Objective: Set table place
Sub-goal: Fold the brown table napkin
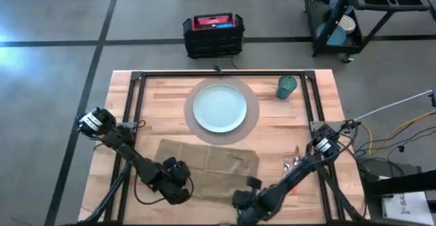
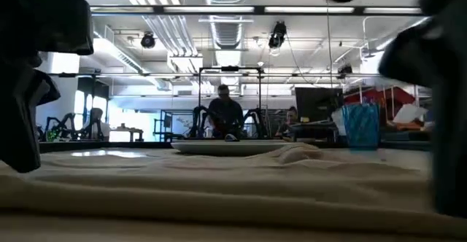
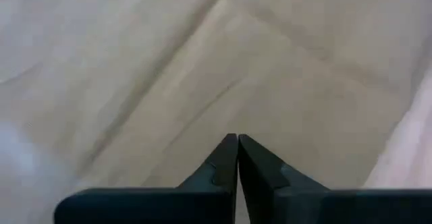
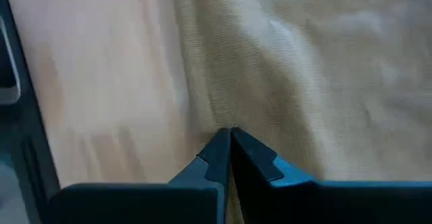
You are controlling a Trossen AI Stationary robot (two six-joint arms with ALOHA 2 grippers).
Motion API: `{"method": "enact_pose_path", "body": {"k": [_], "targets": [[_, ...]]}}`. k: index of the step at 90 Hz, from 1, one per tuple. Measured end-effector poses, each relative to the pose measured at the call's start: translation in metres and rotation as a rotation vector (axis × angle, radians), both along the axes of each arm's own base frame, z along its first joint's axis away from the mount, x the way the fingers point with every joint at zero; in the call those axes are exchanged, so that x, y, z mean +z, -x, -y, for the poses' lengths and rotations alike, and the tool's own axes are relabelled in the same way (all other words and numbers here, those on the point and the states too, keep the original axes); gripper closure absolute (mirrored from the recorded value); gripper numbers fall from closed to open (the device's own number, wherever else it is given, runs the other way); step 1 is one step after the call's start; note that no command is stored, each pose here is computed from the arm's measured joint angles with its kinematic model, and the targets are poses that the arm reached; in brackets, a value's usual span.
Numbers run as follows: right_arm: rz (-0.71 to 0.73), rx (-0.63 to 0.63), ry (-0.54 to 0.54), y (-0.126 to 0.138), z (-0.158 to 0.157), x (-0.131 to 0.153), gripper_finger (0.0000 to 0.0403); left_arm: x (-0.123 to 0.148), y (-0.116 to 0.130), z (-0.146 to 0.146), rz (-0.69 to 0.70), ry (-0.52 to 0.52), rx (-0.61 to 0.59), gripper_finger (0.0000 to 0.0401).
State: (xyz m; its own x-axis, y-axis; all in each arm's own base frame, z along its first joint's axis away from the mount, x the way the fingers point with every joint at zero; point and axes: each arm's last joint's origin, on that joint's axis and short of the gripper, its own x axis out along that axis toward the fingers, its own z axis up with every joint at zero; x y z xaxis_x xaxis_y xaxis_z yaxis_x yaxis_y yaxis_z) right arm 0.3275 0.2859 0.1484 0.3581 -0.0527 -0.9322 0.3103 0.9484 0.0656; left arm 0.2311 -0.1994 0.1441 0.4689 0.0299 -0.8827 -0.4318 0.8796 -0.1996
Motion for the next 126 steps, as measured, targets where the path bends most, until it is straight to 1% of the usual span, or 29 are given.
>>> {"method": "enact_pose_path", "body": {"k": [12,20,24,34,40,44,50,55,65,73,82,92,100,106,112,120,126], "targets": [[-0.049,-0.05,0.045,0.016,-0.007,0.007,0.0403,0.003,0.004,0.009,0.002,0.025,-0.015,0.0401],[-0.051,-0.064,0.078,0.026,-0.013,0.009,0.0403,0.008,0.008,0.018,0.02,0.006,-0.069,0.0401],[-0.029,-0.055,0.105,0.032,-0.016,0.012,0.0403,0.015,0.011,0.025,0.033,-0.031,-0.125,0.0401],[0.071,-0.047,0.142,0.041,-0.027,0.022,0.0403,0.043,0.02,0.046,0.019,-0.164,-0.327,0.0401],[0.096,-0.037,0.132,0.043,-0.032,0.025,0.0402,0.06,0.029,0.055,-0.005,-0.25,-0.423,0.0401],[0.104,-0.013,0.119,0.043,-0.036,0.026,0.0398,0.07,0.035,0.06,-0.02,-0.283,-0.472,0.0401],[0.126,0.018,0.098,0.044,-0.041,0.028,0.0381,0.08,0.042,0.066,-0.026,-0.304,-0.516,0.04],[0.134,0.036,0.092,0.044,-0.043,0.029,0.0359,0.083,0.048,0.071,-0.022,-0.306,-0.542,0.0394],[0.129,0.065,0.102,0.046,-0.045,0.028,0.0297,0.081,0.06,0.08,-0.005,-0.287,-0.588,0.0362],[0.134,0.083,0.127,0.048,-0.045,0.028,0.0245,0.073,0.067,0.082,-0.003,-0.287,-0.593,0.0318],[0.14,0.075,0.144,0.048,-0.044,0.028,0.0205,0.062,0.07,0.078,-0.004,-0.285,-0.538,0.0258],[0.137,0.069,0.145,0.049,-0.043,0.026,0.0192,0.048,0.074,0.072,-0.045,-0.263,-0.503,0.0192],[0.13,0.066,0.152,0.05,-0.042,0.023,0.0197,0.038,0.078,0.067,-0.098,-0.241,-0.485,0.0156],[0.124,0.063,0.157,0.051,-0.041,0.019,0.0205,0.03,0.081,0.063,-0.137,-0.236,-0.462,0.0141],[0.118,0.056,0.161,0.053,-0.039,0.014,0.0213,0.024,0.084,0.059,-0.165,-0.229,-0.448,0.0136],[0.103,0.048,0.178,0.055,-0.036,0.007,0.0219,0.018,0.086,0.055,-0.183,-0.229,-0.431,0.014],[0.092,0.046,0.19,0.057,-0.034,0.003,0.0219,0.015,0.086,0.054,-0.18,-0.225,-0.427,0.0153]]}}
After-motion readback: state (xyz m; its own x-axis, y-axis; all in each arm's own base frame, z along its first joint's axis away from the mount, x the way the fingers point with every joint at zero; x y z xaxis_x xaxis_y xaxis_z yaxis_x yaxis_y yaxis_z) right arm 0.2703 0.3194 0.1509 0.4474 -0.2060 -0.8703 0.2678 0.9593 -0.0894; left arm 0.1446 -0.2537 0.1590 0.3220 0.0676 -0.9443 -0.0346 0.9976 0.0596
